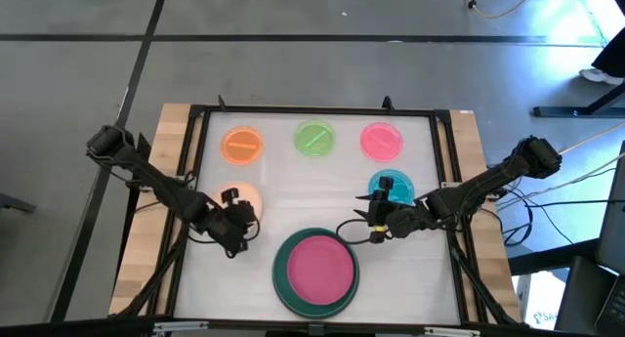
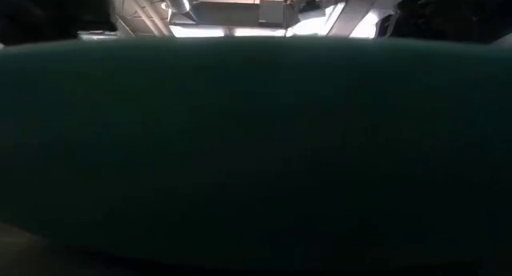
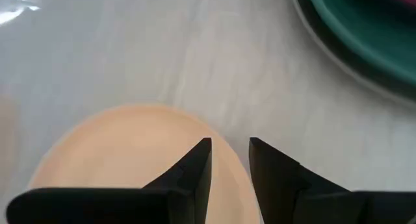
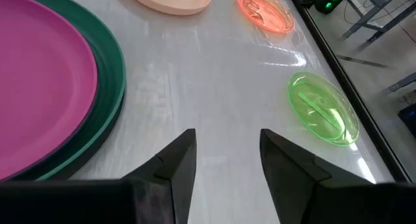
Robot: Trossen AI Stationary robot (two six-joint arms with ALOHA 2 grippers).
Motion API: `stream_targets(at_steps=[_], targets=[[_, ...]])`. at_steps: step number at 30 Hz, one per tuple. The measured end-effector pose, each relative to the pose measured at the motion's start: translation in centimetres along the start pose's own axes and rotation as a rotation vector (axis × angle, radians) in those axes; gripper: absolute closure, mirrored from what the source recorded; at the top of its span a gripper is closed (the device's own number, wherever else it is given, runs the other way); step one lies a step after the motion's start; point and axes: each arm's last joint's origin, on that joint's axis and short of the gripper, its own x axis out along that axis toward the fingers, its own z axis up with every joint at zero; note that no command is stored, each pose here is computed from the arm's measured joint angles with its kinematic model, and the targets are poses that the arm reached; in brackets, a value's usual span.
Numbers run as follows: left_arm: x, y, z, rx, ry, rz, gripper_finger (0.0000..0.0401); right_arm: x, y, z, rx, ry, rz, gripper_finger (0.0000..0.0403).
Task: Stack plastic plates
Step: Stack the orange plate on top of the pink plate
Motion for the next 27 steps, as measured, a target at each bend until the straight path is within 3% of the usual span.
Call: stream_targets(at_steps=[8, 16, 27], targets=[[1.1, 0.2, -2.7, 0.072, 0.119, -0.029, 0.0305, 0.1, 0.1, -0.1, -0.006, 0.005, -0.002, 0.0242], [2.3, 0.7, -4.4, 0.053, 0.200, -0.071, 0.0305, 0.4, 0.2, -0.2, -0.017, 0.014, -0.010, 0.0242], [0.9, -0.6, -2.4, 0.021, 0.176, -0.165, 0.0305, 0.4, 0.1, -0.2, -0.024, 0.009, -0.039, 0.0242]])
